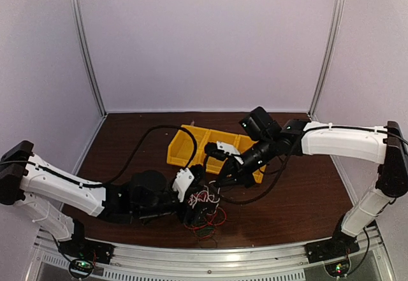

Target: Untangle the cables

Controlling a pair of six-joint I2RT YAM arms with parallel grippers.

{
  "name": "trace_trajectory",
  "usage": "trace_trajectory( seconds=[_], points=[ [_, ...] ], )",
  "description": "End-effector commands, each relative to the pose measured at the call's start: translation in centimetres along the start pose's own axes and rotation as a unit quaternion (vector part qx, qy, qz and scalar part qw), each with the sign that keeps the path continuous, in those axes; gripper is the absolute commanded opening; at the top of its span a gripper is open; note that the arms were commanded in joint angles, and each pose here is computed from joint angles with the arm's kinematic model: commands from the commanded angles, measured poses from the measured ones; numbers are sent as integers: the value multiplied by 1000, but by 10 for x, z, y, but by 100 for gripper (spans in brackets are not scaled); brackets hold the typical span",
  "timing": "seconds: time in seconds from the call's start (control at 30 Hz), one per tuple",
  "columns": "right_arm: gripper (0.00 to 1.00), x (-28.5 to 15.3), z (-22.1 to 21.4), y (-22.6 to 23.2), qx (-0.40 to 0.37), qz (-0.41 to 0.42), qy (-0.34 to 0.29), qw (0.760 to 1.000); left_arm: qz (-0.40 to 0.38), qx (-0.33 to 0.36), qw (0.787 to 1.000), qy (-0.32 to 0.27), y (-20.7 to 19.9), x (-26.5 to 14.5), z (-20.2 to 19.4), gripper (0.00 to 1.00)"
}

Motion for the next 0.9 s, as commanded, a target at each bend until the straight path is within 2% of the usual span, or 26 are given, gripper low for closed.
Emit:
trace_trajectory(
  seconds=[0.0,0.1,0.33,0.43,0.6,0.87],
  points=[
    [0,-23,24,15,-19,21,-15,999,-23,84,993,-82,-14,11,29,76],
    [0,-34,36,19,-21,26,-31,999,-17,99,990,-100,-14,25,29,73],
    [0,-69,67,23,-39,18,-58,997,23,74,992,-103,6,42,4,49],
    [0,-97,91,20,-64,-6,-80,995,33,57,994,-84,18,42,-10,41],
    [0,-152,126,8,-91,-62,-125,986,55,36,997,-49,39,39,-35,32],
    [0,-244,182,7,-127,-117,-227,958,81,9,996,-21,60,32,-66,30]
  ],
)
Point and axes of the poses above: each gripper's point midway between its finger pads, its own x axis out along the fingers, its own y axis along the line the jaws close on, z = x × y, the point moved 4 cm from there along -x, back along the fingers, and after that the axes turned 9 degrees about -x, right-handed, at the moved point
